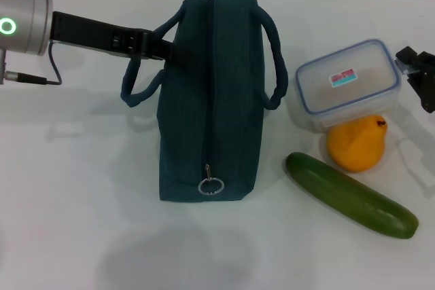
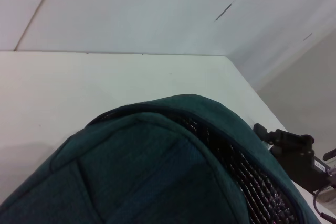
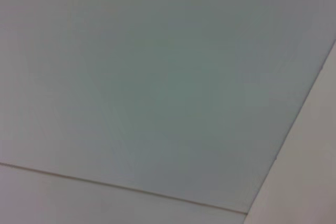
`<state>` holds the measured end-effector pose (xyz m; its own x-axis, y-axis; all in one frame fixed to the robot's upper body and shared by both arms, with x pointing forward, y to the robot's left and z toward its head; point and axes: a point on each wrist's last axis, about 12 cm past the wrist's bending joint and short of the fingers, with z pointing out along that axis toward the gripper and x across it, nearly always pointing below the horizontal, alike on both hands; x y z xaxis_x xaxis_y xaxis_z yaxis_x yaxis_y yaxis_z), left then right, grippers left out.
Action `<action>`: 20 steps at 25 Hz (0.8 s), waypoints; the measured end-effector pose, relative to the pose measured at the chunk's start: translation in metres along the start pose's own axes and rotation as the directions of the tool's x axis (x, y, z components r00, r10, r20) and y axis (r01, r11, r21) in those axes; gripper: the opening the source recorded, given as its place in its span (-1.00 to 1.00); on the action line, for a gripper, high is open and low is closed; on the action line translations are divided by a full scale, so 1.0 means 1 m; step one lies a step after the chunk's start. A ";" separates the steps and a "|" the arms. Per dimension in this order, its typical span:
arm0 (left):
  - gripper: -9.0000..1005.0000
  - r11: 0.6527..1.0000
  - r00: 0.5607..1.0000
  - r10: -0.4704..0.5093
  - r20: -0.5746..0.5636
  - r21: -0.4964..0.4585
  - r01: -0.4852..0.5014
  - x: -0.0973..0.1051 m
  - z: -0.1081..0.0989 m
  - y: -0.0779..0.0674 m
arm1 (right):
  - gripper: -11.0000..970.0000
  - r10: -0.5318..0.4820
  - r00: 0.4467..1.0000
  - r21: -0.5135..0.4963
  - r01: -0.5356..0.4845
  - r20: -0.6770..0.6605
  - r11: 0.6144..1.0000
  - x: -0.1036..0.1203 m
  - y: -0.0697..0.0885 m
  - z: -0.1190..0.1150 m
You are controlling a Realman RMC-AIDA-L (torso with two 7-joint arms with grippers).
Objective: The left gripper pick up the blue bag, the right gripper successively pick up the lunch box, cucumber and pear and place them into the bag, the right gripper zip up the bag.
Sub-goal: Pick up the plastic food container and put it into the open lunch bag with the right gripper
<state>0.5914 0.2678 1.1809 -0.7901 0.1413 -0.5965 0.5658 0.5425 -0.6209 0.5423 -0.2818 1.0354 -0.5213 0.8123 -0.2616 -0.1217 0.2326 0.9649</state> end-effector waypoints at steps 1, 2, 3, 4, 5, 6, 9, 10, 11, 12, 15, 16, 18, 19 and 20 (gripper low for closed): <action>-0.86 1.000 1.000 0.001 0.000 0.000 -0.001 0.000 0.000 0.000 | -0.79 -0.005 1.000 -0.002 0.005 -0.004 1.000 0.000 0.001 0.000; -0.86 1.000 1.000 0.003 0.000 0.000 -0.003 0.000 0.000 0.000 | -0.79 -0.010 1.000 -0.004 0.010 -0.008 1.000 0.000 0.001 0.001; -0.86 1.000 1.000 0.004 0.000 0.001 -0.004 0.000 0.000 0.000 | -0.79 -0.013 1.000 -0.004 0.013 -0.009 1.000 -0.001 0.001 0.001; -0.86 1.000 1.000 0.005 -0.001 0.002 -0.005 0.001 0.001 0.000 | -0.79 -0.014 1.000 -0.002 0.014 -0.009 1.000 -0.001 0.001 0.001; -0.86 1.000 1.000 0.007 -0.001 0.003 -0.007 0.001 0.001 0.000 | -0.79 -0.014 1.000 0.001 0.014 -0.009 1.000 -0.001 0.001 0.001; -0.86 1.000 1.000 0.009 -0.002 0.004 -0.009 0.001 0.001 0.000 | -0.79 -0.013 1.000 0.003 0.013 -0.008 1.000 -0.001 0.000 0.001; -0.86 1.000 1.000 0.012 -0.002 0.005 -0.012 0.001 0.002 0.000 | -0.79 0.015 1.000 0.009 -0.015 0.008 1.000 -0.002 -0.001 0.001; -0.86 1.000 1.000 0.012 -0.001 0.005 -0.012 0.001 0.002 0.000 | -0.79 0.049 0.999 0.013 -0.049 0.016 0.999 -0.002 -0.001 0.001; -0.86 1.000 1.000 0.012 -0.001 0.005 -0.012 0.001 0.002 0.000 | -0.79 0.071 0.997 0.015 -0.072 0.020 0.997 -0.003 -0.002 0.001; -0.86 1.000 1.000 0.012 -0.001 0.006 -0.012 0.001 0.002 0.000 | -0.79 0.107 0.994 0.017 -0.107 0.021 0.994 -0.002 -0.002 0.000; -0.86 1.000 1.000 0.011 0.002 0.007 -0.011 0.001 0.003 0.000 | -0.78 0.199 0.980 0.018 -0.199 0.017 0.980 -0.002 -0.002 0.000; -0.86 1.000 1.000 0.010 0.002 0.007 -0.010 0.001 0.003 0.000 | -0.78 0.222 0.975 0.015 -0.222 0.016 0.975 -0.001 -0.002 0.000; -0.86 1.000 1.000 0.009 0.001 0.009 -0.009 0.002 0.004 0.000 | -0.78 0.258 0.966 0.010 -0.258 0.014 0.966 -0.001 -0.001 0.001; -0.86 1.000 1.000 0.010 0.001 0.010 -0.010 0.002 0.004 -0.001 | -0.78 0.294 0.956 0.009 -0.294 0.014 0.956 -0.002 -0.001 0.001; -0.86 1.000 1.000 0.011 0.000 0.011 -0.011 0.001 0.004 -0.001 | -0.78 0.324 0.946 0.009 -0.324 0.012 0.946 -0.001 -0.001 0.002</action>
<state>0.5909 0.2639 1.1784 -0.7839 0.1468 -0.6032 0.5767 0.5320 -0.6200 0.5445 -0.2823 1.0349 -0.5220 0.8505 0.0647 0.0617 -0.0381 0.9974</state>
